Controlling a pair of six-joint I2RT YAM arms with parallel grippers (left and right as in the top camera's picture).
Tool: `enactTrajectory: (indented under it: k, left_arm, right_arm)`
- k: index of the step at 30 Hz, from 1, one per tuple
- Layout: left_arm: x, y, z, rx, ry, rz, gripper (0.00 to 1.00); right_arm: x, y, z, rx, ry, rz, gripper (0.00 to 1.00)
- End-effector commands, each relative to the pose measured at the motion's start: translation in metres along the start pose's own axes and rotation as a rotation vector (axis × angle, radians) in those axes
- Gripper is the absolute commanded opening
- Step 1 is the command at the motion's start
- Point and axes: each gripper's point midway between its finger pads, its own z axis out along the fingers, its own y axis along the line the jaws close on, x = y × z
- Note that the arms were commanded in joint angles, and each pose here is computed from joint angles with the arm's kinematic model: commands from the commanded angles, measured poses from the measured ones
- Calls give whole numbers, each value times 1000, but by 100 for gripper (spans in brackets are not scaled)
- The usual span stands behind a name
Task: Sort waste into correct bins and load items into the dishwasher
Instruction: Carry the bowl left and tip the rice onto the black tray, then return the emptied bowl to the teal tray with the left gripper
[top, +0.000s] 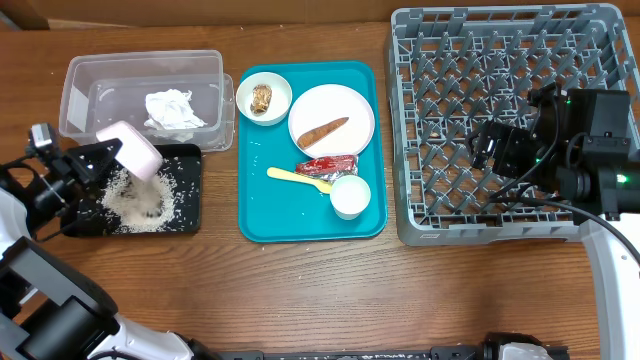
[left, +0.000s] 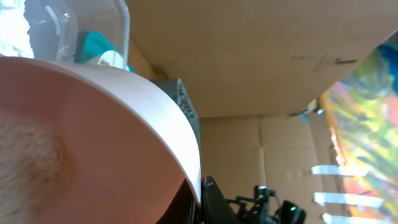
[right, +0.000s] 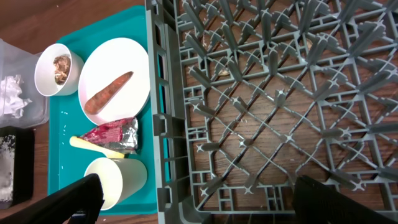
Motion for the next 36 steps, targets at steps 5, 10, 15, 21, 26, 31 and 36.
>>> enactTrajectory:
  k: [5, 10, 15, 21, 26, 31, 36]
  left_arm:
    - [-8, -14, -16, 77, -49, -200, 4]
    - [-8, -13, -16, 75, -49, -204, 4]
    - [-6, -15, -12, 76, -36, -203, 4]
    - [50, -54, 68, -177, 215, 103, 4]
    - [106, -44, 129, -632, 373, 429, 4]
    - [177, 20, 166, -1090, 538, 704, 4]
    - [228, 73, 192, -1195, 703, 741, 4]
  right_arm:
    - [-8, 4, -7, -13, -26, -7, 100]
    - [-8, 4, -7, -12, -26, -8, 100]
    - [-8, 4, -7, -12, -26, -8, 100]
    - [-8, 4, -7, -10, -29, -11, 100]
    - [-6, 3, -7, -8, -20, -8, 100]
    - [-6, 3, -7, -7, -19, -8, 100]
    - [-6, 3, -7, -8, -20, -9, 100]
